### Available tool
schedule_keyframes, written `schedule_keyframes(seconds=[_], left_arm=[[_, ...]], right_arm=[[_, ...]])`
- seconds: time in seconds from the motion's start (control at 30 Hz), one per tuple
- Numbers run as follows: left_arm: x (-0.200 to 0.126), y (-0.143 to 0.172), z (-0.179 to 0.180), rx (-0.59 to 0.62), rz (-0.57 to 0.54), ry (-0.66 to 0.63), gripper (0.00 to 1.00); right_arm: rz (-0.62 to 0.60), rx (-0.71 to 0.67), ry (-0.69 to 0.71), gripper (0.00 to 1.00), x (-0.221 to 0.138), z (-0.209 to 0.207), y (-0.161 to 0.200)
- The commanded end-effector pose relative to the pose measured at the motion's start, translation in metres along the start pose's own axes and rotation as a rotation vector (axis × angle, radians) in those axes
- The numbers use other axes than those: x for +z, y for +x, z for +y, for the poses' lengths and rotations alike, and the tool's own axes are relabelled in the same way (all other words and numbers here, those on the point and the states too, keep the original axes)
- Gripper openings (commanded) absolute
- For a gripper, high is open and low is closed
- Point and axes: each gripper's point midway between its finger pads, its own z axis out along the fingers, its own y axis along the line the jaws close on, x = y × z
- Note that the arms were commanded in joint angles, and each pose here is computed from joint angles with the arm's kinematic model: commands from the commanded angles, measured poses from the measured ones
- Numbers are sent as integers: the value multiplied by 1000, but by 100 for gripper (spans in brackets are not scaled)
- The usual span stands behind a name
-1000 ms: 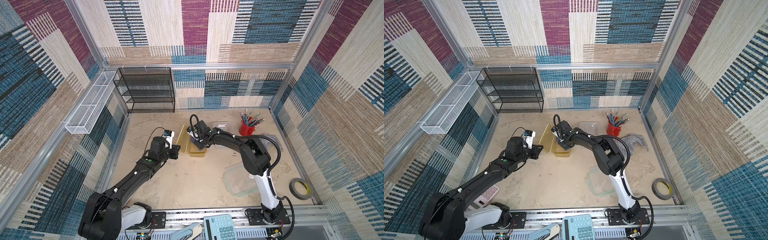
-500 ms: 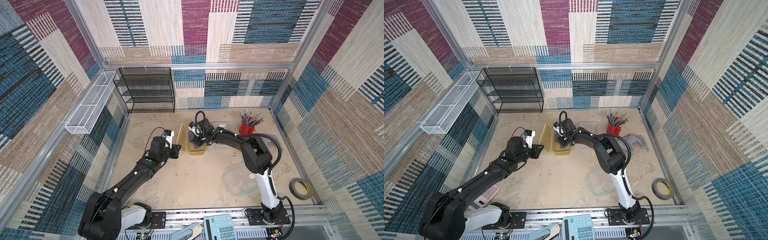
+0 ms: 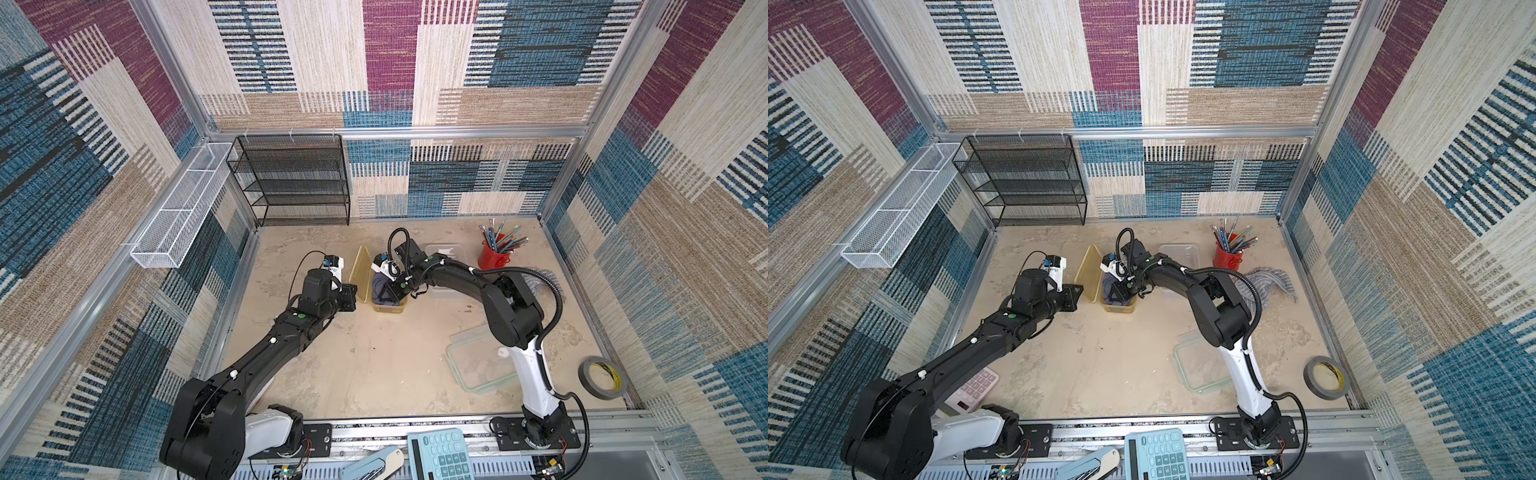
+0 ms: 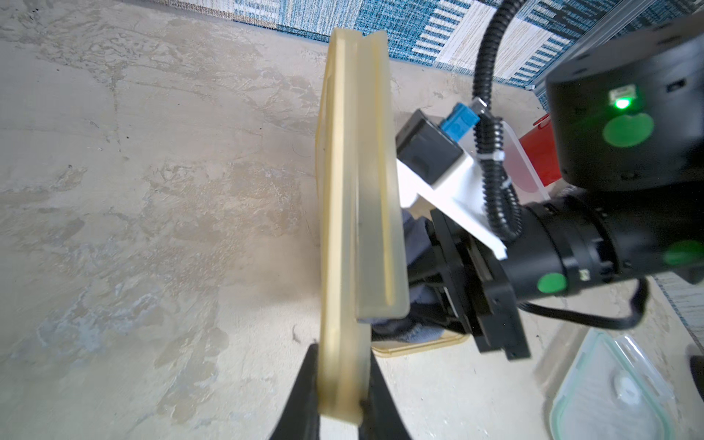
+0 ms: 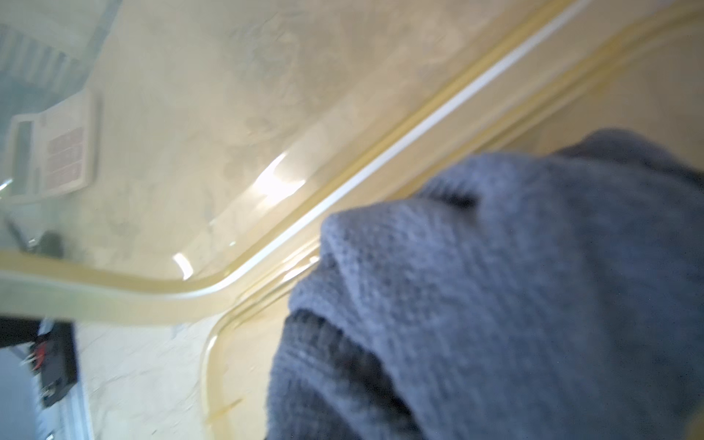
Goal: Wipe the insides of the lunch boxes
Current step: Wipe the dirt inside the lunch box.
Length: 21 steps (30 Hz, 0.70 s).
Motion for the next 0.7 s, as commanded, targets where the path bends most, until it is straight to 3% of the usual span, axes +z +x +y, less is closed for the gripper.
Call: schedule_keyframes(seconds=[0.0, 0.27, 0.67], left_arm=[[2, 3, -2, 51, 33, 3, 1], [3, 11, 11, 96, 67, -59, 1], [-14, -2, 14, 94, 5, -102, 1]], right_arm=[[54, 30, -279, 15, -12, 58, 14], [65, 33, -318, 18, -32, 76, 2], [209, 103, -251, 14, 15, 61, 46]])
